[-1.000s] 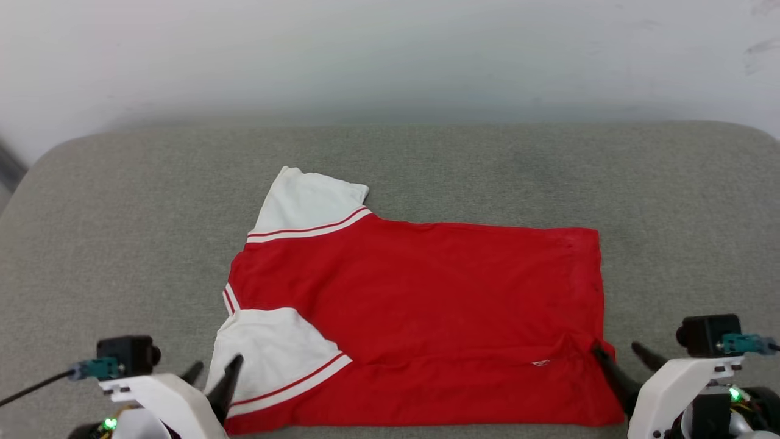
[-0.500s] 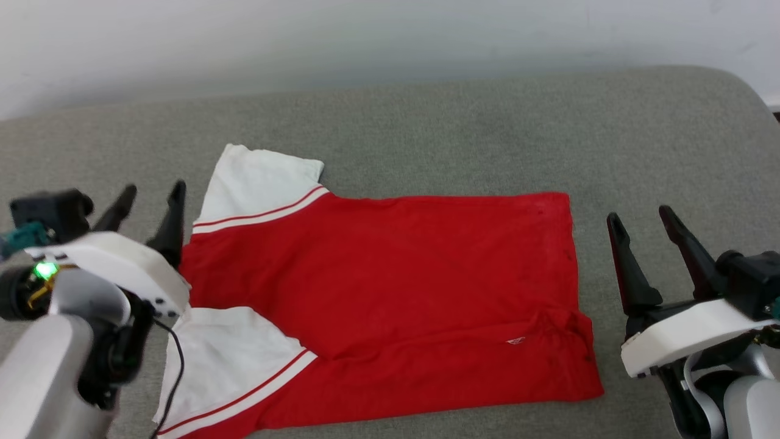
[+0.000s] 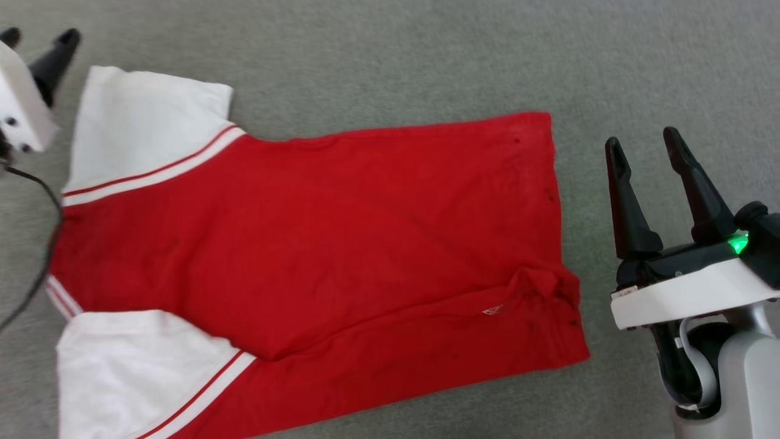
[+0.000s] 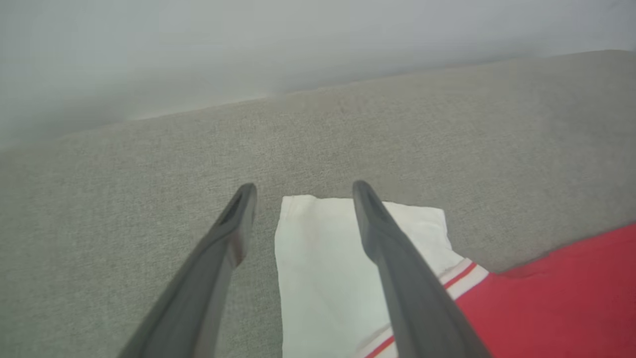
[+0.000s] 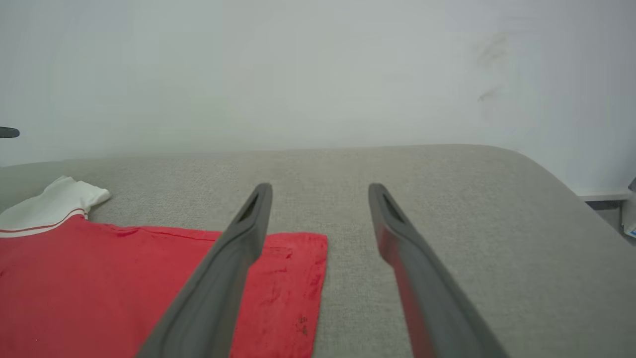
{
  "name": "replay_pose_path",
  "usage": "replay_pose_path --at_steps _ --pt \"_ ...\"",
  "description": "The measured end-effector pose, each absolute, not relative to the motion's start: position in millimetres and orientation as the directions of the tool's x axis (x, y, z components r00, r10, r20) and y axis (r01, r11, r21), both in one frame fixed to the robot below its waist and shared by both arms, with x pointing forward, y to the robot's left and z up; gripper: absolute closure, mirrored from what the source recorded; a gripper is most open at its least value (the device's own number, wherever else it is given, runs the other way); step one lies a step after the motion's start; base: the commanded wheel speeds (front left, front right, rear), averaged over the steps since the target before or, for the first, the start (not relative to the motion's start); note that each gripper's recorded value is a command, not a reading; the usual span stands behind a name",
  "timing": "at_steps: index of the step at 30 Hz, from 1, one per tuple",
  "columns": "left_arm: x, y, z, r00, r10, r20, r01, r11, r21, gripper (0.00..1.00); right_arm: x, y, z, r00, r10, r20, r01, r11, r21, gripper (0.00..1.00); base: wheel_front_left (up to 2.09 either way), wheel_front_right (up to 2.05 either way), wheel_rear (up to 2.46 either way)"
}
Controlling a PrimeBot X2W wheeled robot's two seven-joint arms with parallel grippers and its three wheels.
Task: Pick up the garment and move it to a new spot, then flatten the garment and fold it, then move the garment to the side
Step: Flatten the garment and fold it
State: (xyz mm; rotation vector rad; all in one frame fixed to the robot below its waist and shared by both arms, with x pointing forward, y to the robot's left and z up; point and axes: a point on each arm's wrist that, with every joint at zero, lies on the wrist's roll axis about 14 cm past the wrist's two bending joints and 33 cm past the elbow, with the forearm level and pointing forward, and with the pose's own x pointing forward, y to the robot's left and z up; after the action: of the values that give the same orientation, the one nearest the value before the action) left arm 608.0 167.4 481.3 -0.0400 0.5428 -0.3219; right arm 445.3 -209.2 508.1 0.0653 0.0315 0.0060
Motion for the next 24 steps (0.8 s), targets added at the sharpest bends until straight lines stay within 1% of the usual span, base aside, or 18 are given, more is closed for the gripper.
replay_pose_path --at_steps 3,7,8,10,13,15,16,17,20,24 --pt "618 169 458 0.718 -0.304 -0.626 0.307 0.946 -0.107 0.00 444 -216 494 0.998 -0.012 -0.064 0.017 0.998 0.066 0.00 0.00 0.00 0.00" --pt "619 165 422 0.580 -0.293 -0.760 0.316 0.941 -0.122 0.00 443 -224 477 0.994 -0.037 -0.102 0.046 0.995 0.085 0.00 0.00 0.00 0.00" --pt "616 167 394 0.492 -0.265 -0.829 0.293 0.947 -0.129 0.00 445 -227 466 0.991 -0.046 -0.122 0.058 0.994 0.096 0.00 0.00 0.00 0.00" --pt "613 172 378 0.445 -0.237 -0.864 0.281 0.953 -0.116 0.00 444 -229 459 0.989 -0.051 -0.139 0.065 0.993 0.098 0.00 0.00 0.00 0.00" --pt "614 172 365 0.406 -0.224 -0.886 0.263 0.957 -0.121 0.00 443 -232 451 0.985 -0.060 -0.159 0.076 0.992 0.100 0.00 0.00 0.00 0.00" --pt "614 168 359 0.390 -0.241 -0.889 0.248 0.957 -0.150 0.00 442 -233 447 0.984 -0.063 -0.169 0.082 0.991 0.103 0.00 0.00 0.00 0.00" --pt "613 166 357 0.379 -0.246 -0.892 0.246 0.956 -0.159 0.58 442 -233 447 0.983 -0.064 -0.171 0.083 0.991 0.105 0.00 0.00 0.00 0.00" --pt "613 165 356 0.377 -0.247 -0.892 0.245 0.956 -0.161 1.00 441 -234 446 0.983 -0.066 -0.173 0.086 0.990 0.110 0.00 0.00 0.00 0.00" --pt "610 163 355 0.370 -0.263 -0.891 0.222 0.956 -0.190 1.00 440 -235 445 0.981 -0.069 -0.180 0.092 0.988 0.121 0.00 0.00 0.00 0.00" --pt "605 160 359 0.398 -0.276 -0.875 0.211 0.956 -0.205 1.00 439 -233 446 0.979 -0.062 -0.195 0.090 0.987 0.134 0.00 0.00 0.00 0.00"
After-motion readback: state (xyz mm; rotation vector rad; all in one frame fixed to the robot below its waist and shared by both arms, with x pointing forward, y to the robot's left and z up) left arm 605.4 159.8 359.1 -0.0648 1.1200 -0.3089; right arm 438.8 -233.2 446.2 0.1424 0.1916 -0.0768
